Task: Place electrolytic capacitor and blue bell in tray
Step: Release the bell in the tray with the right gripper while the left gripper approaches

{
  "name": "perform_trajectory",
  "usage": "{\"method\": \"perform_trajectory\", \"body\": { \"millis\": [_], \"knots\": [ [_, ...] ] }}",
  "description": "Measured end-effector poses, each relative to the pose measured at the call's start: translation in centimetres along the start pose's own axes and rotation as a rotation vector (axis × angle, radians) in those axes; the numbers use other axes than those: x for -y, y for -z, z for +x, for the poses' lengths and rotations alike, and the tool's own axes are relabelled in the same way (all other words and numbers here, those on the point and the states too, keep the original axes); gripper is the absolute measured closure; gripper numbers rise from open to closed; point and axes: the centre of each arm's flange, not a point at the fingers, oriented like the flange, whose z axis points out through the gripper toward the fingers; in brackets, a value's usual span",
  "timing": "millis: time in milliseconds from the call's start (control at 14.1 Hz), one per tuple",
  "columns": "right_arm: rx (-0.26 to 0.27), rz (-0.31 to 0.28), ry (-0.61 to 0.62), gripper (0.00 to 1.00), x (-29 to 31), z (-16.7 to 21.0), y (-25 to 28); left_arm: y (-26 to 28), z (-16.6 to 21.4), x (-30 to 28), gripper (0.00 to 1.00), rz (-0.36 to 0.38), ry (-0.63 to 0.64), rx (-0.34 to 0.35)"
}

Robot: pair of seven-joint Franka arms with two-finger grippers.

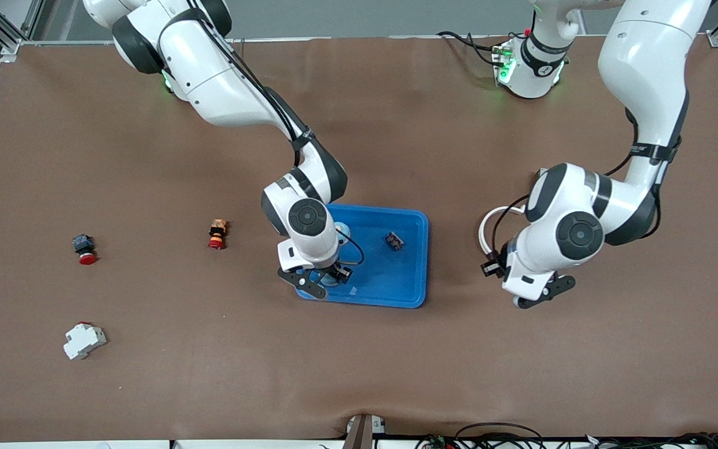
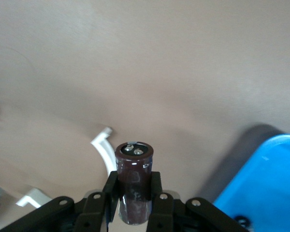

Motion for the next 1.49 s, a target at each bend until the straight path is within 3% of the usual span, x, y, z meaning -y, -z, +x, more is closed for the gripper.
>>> {"method": "perform_trajectory", "body": {
  "millis": [284,498,569,1137,1493],
  "knots": [
    [-0.005,0.006,0.0,0.32,0.0,0.1,0.0,-0.5,-1.1,-5.0,0.7,-0.056,0.041,-0.021],
    [-0.018,-0.001,0.012,0.04,0.0,0.1,-0.2,-1.2,-2.6,-7.8,0.7,-0.107,0.051,-0.048],
    [-0.021,-0.003,0.015,0.0,0.0,0.1,-0.2,-1.4,-3.2,-8.7,0.7,-0.128,0.056,-0.059],
    [-0.028,-0.001,0.018,0.0,0.0,0.3,0.0,-3.8,-6.0,-13.9,0.7,-0.321,0.118,-0.131],
    [-0.005,-0.061,0.015,0.0,0.0,0.6,4.3,-5.8,-8.6,-15.8,0.7,-0.327,0.212,-0.095]
  ]
}}
